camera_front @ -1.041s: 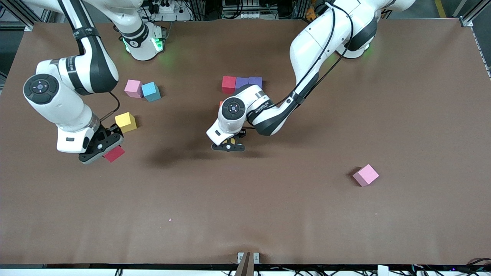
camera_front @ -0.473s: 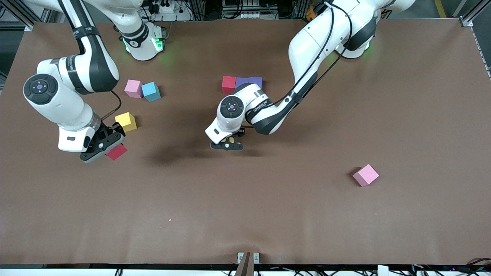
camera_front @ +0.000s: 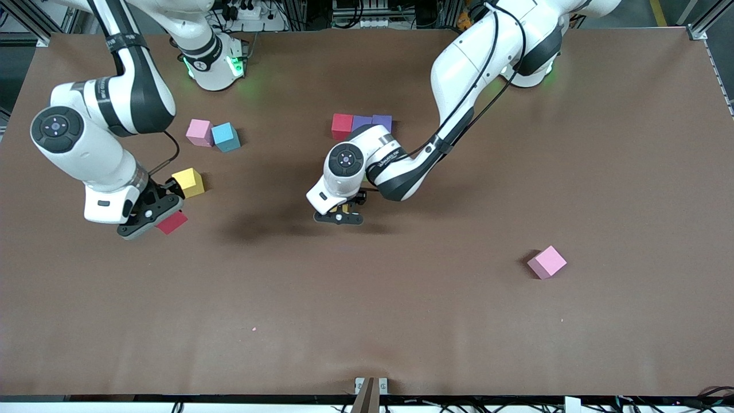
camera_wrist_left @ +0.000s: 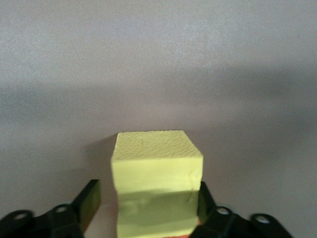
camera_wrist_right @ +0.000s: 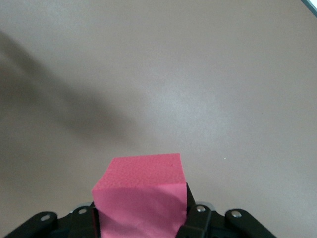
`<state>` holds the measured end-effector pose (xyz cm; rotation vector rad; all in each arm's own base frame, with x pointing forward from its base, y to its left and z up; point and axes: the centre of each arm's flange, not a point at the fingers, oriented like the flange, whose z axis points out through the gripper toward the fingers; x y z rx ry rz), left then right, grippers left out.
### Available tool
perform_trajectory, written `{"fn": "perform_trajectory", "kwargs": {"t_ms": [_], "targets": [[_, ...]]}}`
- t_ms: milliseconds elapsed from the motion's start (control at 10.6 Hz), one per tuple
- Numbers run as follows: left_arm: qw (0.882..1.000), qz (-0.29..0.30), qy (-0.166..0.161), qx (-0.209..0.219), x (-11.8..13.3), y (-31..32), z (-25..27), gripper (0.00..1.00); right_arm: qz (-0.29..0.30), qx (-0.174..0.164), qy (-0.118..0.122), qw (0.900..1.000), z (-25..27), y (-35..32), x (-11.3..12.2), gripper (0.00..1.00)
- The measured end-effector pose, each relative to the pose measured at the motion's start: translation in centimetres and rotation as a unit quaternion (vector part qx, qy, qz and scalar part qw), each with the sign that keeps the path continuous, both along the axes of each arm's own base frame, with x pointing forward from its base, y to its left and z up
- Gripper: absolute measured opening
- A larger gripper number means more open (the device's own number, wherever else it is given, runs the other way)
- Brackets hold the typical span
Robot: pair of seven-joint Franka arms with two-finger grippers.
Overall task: Form number 2 with 11 blocks
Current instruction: 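Lower yellow at center with the left gripper while the right gripper lifts red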
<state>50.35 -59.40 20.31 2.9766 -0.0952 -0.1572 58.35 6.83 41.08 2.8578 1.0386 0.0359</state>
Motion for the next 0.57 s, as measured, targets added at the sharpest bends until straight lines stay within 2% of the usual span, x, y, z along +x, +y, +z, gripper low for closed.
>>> {"fn": "perform_trajectory", "kwargs": {"t_ms": [95,378,568], "targets": [[1.0,-0.006,-0.001,0.0,0.0,0.0,0.0,0.99,-0.003,0.004,0.001,1.0,0.1,0.0,0.0,0.57],[1.0,-0.006,-0.005,-0.004,0.2,-0.1,0.5,1.0,-0.007,0.011,0.003,1.0,0.0,0.0,-0.1,0.57],[1.0,0.0,-0.018,-0.013,1.3,0.1,3.0,1.0,-0.007,0.012,0.003,1.0,0.0,0.1,-0.1,0.57]]}}
